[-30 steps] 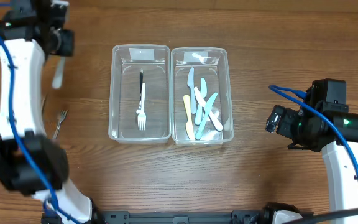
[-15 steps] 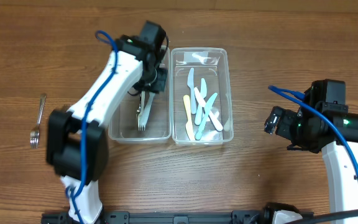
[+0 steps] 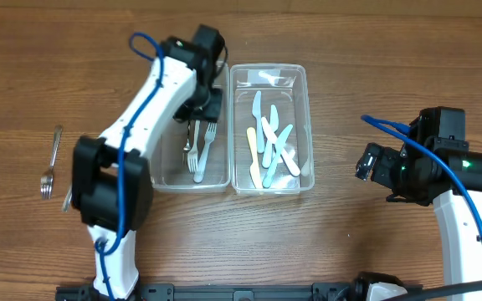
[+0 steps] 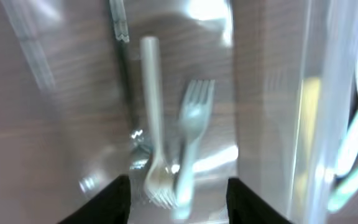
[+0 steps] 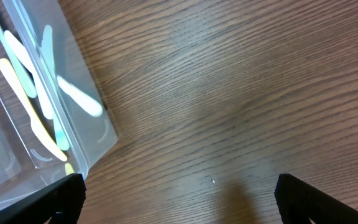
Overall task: Pack container
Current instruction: 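Place the white plastic fork into the left container and open, then lower the left gripper onto a metal fork and grasp it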
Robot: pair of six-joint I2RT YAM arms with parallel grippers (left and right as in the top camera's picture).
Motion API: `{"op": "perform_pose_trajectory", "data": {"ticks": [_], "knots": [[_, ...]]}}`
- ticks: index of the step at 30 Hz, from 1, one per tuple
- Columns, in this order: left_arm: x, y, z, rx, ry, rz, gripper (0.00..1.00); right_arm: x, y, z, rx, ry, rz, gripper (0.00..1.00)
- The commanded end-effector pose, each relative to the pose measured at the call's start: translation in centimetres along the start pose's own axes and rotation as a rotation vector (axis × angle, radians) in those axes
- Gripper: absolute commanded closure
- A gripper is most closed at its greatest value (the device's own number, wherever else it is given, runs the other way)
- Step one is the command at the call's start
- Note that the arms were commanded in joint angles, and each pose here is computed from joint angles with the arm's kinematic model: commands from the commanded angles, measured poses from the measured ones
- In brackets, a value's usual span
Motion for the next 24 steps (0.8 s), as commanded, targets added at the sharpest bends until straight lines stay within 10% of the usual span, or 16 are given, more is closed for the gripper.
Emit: {"op": "perform_pose_trajectory", "data": {"ticks": [1, 8, 24], "knots": [[-12.7, -0.8, 5.1, -0.053, -0.006, -0.295, 0.37, -0.1, 0.0, 0.2, -0.009, -0.008, -0.01, 0.0], [-20.0, 4.6, 18.8, -0.318, -0.078, -0.421, 0.18, -0.1, -0.1, 0.2, -0.009, -0.008, -0.013, 0.0], [3.0, 3.3, 27.6, -0.311, -0.067, -0.107, 0.12, -0.1, -0.1, 0.2, -0.009, -0.007, -0.013, 0.0]]}}
Point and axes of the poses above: each gripper's point midway between its finger pads, its own x axis out along the fingers, its own z axis along the line the jaws close on, y = z × x, the point moved 3 cm from there along -x, back along the fingers, and after that the axes turned 13 degrees about -x, right-handed, at the moved point
